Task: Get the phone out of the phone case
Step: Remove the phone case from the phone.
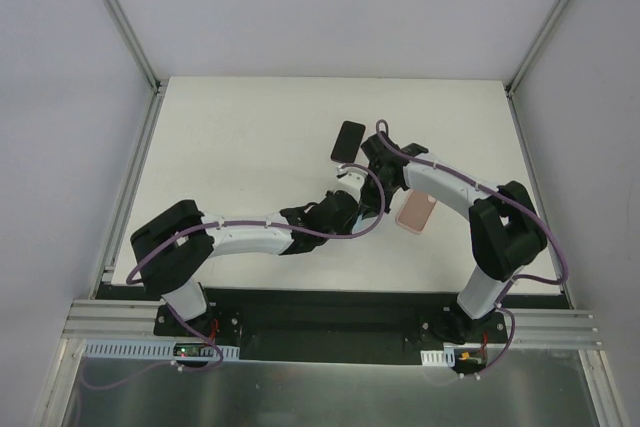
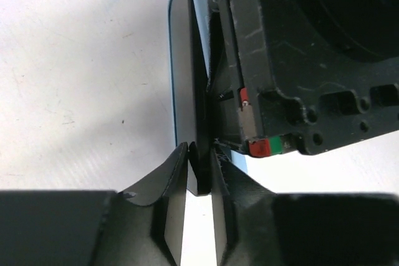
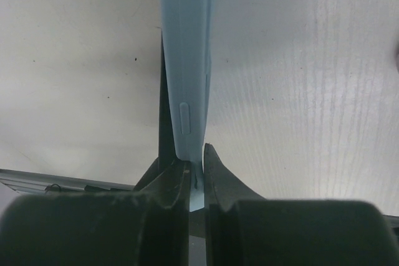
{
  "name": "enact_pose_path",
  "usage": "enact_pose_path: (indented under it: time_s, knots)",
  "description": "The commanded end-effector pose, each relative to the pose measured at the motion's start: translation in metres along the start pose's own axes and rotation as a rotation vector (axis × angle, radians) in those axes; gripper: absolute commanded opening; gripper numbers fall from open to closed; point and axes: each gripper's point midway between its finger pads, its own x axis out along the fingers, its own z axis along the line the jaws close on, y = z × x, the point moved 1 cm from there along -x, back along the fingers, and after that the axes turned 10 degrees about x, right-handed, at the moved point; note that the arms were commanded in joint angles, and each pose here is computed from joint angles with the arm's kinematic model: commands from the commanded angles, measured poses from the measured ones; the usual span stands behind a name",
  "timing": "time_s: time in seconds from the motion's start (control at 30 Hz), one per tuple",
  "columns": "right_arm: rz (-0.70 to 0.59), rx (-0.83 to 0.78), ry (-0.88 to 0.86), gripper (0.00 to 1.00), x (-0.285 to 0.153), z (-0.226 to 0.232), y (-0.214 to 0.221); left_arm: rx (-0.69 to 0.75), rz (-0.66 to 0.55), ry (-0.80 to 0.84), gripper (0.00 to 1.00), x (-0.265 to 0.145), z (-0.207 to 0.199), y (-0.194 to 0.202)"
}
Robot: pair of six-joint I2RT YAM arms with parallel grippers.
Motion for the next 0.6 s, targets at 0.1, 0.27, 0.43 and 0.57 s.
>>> enact_pose_path:
  time_s: [0.1,0.27,0.43,0.57]
  knots:
    - [0.055,-0.013,-0.058,0.01,-0.032,-0.003,0.018,0.076,0.174,-0.077,0.0,0.005,0.026,0.052]
    - [0.025,-0.082,-0.028,0.01,-0.027,-0.032,0.022,0.006,0.16,-0.056,0.0,-0.004,0.037,0.044]
    - [-0.021,-0.169,0.019,0.01,-0.014,-0.071,0.026,-0.063,0.125,-0.052,0.0,-0.013,0.055,0.029]
    - [-0.078,-0.22,0.128,0.01,-0.009,-0.108,0.029,-0.148,0.065,-0.036,0.0,-0.029,0.064,0.011]
